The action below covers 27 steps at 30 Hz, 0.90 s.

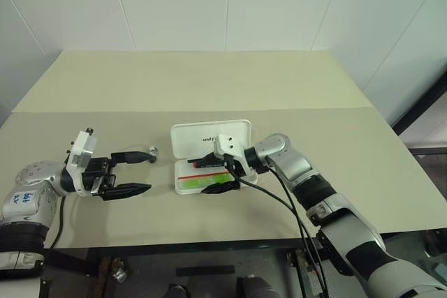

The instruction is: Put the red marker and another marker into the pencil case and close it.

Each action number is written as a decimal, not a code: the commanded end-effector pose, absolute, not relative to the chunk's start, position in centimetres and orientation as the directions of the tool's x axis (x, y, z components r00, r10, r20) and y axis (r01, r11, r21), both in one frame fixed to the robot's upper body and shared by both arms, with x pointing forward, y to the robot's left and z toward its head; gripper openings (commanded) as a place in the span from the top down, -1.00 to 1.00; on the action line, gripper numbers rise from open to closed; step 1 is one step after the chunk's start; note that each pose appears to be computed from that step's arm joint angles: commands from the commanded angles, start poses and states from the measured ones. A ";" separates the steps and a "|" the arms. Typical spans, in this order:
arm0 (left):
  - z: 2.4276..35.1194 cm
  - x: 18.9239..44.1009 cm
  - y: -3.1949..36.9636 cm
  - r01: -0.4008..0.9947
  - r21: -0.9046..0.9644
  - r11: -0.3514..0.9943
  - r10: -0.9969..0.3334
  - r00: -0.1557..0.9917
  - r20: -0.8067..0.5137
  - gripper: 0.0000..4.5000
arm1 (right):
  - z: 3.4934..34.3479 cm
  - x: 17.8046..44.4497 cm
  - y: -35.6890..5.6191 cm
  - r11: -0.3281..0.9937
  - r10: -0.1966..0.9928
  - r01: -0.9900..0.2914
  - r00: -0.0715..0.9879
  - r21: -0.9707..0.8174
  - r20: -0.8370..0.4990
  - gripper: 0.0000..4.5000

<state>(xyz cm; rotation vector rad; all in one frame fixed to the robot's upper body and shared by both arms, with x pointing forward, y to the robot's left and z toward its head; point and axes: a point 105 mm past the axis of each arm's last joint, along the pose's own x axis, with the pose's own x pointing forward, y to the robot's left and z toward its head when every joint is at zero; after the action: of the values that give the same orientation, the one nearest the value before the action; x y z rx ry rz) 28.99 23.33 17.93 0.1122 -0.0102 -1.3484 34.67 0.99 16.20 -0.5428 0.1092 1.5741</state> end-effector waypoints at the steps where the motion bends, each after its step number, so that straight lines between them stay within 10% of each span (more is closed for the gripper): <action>1: 19.0 28.2 23.0 0.979 0.139 0.148 -0.987 0.155 -0.041 -1.00 | 20.2 33.3 0.9 -0.100 0.955 -0.934 0.008 -0.344 -0.297 -0.99; 14: 17.6 30.5 23.8 0.762 0.121 0.636 -0.771 0.635 0.053 -1.00 | 21.3 25.9 -4.7 0.002 0.994 -0.930 0.041 -0.367 -0.100 -0.99; 27: 16.9 34.2 24.4 0.462 0.003 0.887 -0.460 0.883 0.093 -1.00 | 21.4 28.0 -9.9 0.288 0.938 -0.889 0.336 -0.356 -0.082 -0.99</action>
<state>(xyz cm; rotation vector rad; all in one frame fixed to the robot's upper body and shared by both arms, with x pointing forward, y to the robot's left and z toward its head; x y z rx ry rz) 33.71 24.36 16.38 -0.0273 -0.0796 -0.5138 27.91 -9.15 20.40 -0.3510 -0.1130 1.2637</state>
